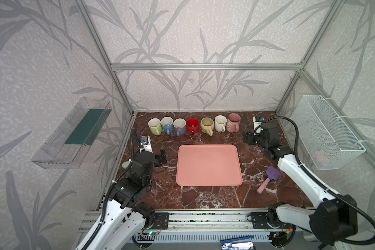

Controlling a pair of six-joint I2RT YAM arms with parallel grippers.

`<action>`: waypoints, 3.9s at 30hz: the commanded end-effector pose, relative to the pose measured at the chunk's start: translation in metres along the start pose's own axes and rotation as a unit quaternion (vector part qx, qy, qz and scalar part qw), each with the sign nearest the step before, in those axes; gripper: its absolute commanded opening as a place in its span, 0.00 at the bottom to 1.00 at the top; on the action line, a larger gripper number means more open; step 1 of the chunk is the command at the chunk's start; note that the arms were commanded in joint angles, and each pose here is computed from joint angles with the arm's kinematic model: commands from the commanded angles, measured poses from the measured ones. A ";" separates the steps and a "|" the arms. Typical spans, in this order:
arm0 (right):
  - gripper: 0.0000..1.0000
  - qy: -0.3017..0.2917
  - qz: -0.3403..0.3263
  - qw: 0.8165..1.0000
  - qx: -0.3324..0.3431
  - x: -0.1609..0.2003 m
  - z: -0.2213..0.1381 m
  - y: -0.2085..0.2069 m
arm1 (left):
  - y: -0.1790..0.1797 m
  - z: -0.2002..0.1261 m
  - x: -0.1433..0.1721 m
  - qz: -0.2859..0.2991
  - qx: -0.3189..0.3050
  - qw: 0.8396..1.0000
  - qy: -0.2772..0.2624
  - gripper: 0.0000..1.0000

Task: Turn the mug right side up
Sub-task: Reset both arms

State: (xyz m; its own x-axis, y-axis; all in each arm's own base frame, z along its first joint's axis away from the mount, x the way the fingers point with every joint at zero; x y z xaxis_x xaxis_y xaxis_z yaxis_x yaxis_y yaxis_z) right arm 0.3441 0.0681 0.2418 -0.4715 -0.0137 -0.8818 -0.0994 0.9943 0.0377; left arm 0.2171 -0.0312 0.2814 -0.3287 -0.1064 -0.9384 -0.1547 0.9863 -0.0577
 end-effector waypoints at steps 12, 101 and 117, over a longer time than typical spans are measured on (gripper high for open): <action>0.99 -0.124 -0.019 0.988 0.095 0.060 -0.023 -0.035 | 0.020 0.065 0.037 0.012 -0.118 0.993 -0.003 0.99; 0.99 -0.095 -0.091 0.990 0.051 0.114 0.072 -0.036 | 0.064 0.193 0.108 0.001 -0.112 0.993 -0.034 0.99; 0.99 -0.092 -0.096 0.990 0.040 0.115 0.071 -0.033 | 0.056 0.196 0.110 0.011 -0.086 0.996 0.000 0.99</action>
State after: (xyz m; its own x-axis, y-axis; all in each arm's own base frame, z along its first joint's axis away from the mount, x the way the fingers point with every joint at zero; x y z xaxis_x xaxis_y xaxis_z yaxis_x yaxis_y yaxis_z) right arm 0.3442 0.0468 0.1009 -0.2436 -0.2091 -0.9471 -0.1435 0.9735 -0.1781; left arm 0.3553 0.0395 0.1160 -0.2499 -0.0921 -0.9639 -0.3231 0.9463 -0.0067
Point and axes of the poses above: each gripper's point midway between its finger pads, its own z axis out along the fingers, its own y axis along the line the jaws close on, x = y × z, the point moved 4 cm from there along -z, back along the fingers, and after that the axes turned 2 degrees about -z, right-handed, at the moved point
